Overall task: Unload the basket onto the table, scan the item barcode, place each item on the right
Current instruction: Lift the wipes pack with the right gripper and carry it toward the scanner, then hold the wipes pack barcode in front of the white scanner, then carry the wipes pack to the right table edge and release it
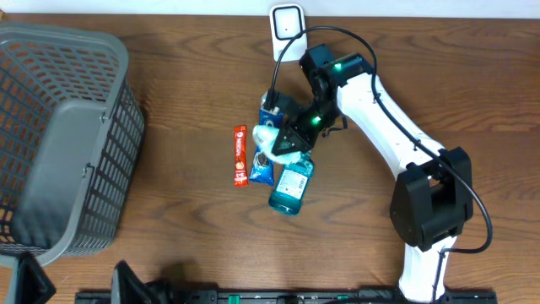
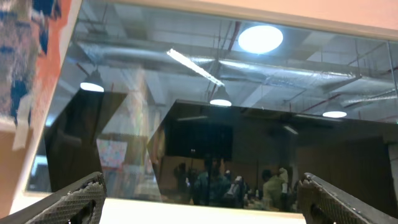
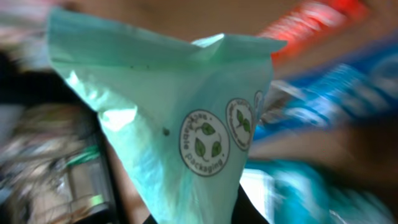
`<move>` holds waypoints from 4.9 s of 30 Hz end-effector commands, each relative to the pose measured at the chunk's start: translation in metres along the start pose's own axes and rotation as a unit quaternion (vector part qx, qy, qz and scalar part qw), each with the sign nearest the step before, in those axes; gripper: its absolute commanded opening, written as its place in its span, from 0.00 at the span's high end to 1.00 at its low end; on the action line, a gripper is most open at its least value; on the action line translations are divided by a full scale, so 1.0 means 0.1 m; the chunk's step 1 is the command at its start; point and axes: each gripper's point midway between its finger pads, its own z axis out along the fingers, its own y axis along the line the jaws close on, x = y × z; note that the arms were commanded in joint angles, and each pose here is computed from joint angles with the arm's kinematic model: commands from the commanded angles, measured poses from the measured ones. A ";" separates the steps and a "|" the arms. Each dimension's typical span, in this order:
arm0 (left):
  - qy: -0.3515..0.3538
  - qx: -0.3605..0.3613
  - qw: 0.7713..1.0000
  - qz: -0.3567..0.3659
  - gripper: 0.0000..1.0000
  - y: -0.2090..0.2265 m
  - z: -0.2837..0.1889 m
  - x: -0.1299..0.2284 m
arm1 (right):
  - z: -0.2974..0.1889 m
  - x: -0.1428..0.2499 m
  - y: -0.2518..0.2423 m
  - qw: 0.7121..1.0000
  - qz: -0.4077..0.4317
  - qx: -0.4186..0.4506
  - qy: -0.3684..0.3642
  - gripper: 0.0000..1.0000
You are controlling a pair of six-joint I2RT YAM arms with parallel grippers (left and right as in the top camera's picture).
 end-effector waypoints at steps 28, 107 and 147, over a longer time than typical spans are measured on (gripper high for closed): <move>0.210 0.002 0.974 -0.080 0.02 0.33 0.01 1.67 | -1.56 -0.90 -2.06 0.683 -0.003 0.727 -0.070 0.99; 0.292 0.111 0.941 -0.127 0.02 0.21 -0.39 3.10 | -2.97 0.40 -2.24 0.569 0.250 0.783 -0.025 0.99; 0.321 0.002 0.928 -0.188 0.02 0.47 -0.50 3.45 | -2.69 4.60 -2.78 0.449 0.656 0.607 0.029 0.96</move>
